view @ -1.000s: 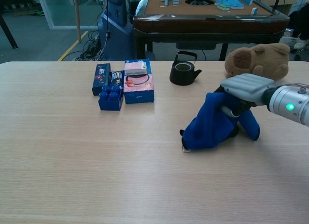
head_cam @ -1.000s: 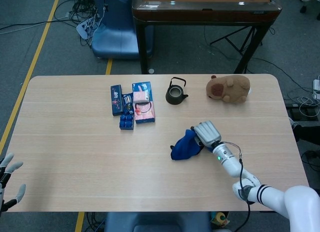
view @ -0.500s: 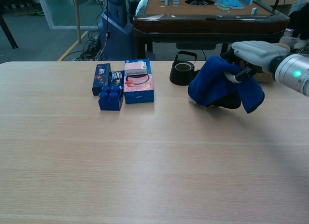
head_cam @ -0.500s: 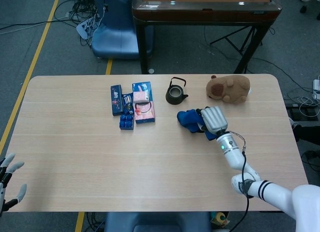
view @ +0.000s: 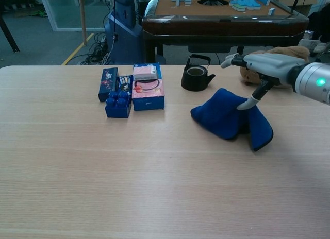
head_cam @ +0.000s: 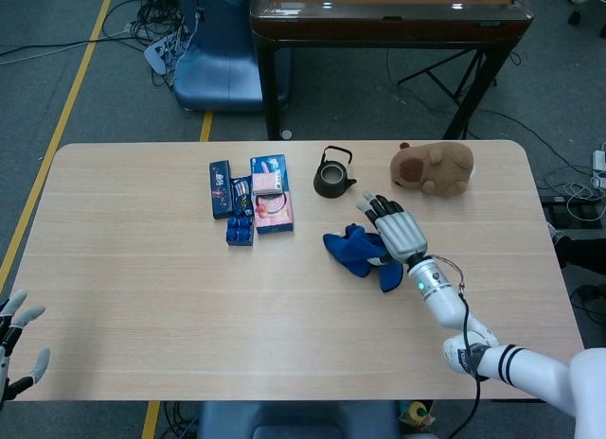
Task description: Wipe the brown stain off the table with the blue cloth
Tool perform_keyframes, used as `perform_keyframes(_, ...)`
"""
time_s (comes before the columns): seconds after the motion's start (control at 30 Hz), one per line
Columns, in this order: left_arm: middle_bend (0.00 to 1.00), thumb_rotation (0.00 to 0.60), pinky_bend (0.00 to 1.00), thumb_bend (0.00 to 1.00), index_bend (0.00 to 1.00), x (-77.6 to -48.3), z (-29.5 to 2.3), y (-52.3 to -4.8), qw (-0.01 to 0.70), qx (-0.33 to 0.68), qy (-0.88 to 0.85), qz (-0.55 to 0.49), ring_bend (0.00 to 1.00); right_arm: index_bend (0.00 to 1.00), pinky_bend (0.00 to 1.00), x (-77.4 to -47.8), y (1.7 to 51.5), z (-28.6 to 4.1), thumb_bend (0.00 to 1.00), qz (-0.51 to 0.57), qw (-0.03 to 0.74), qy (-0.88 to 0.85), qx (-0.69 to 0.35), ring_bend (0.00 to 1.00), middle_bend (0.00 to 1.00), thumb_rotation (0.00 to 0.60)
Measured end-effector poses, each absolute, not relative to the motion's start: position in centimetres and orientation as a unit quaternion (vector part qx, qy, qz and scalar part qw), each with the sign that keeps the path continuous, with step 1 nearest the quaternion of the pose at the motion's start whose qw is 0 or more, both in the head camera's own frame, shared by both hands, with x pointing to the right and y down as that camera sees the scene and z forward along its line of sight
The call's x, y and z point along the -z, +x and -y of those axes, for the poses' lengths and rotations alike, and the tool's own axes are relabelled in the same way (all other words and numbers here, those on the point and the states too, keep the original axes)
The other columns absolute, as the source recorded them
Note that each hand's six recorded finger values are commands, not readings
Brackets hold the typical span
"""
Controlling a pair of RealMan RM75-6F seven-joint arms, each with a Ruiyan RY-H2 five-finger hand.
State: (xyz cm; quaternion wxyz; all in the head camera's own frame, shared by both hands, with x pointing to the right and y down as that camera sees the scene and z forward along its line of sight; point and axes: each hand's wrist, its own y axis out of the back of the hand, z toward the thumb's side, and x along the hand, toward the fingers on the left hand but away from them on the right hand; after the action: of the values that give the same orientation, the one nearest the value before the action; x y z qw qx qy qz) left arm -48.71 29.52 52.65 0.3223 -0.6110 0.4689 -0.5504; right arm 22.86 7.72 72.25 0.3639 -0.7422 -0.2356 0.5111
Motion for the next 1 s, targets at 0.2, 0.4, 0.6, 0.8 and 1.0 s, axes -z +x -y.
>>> perform_keyframes(0.2,0.05,0.6,0.05,0.36,0.21,-52.6,-29.5,-48.7,0.323,0.549,-0.611,-0.47,0.04,0.0,0.11,-69.7,25.2,-8.4,0.0,0.242,0.377,-0.732,-0.512,0.0,0.0,0.6)
perform_keyframes(0.4,0.05,0.6,0.05,0.36,0.21,-52.7,-29.3,-48.5,0.324,0.548,-0.614,-0.467,0.04,0.0,0.11,-66.6,28.1,-9.5,0.0,0.256,0.39,-0.721,-0.513,0.0,0.01,0.6)
perform_keyframes(0.6,0.05,0.6,0.05,0.36,0.21,-52.8,-29.0,-48.3,0.326,0.547,-0.616,-0.465,0.04,0.0,0.15,-63.9,31.1,-11.1,0.01,0.284,0.412,-0.698,-0.513,0.1,0.15,0.6)
perform_keyframes(0.8,0.05,0.6,0.05,0.36,0.21,-53.0,-28.7,-48.0,0.327,0.546,-0.62,-0.459,0.04,0.07,0.28,-61.1,35.6,-14.0,0.06,0.314,0.423,-0.661,-0.534,0.19,0.27,0.6)
perform_keyframes(1.0,0.05,0.6,0.05,0.36,0.21,-53.4,-28.5,-47.3,0.33,0.542,-0.627,-0.452,0.04,0.14,0.28,-58.9,38.6,-16.6,0.06,0.323,0.425,-0.633,-0.561,0.2,0.3,0.6)
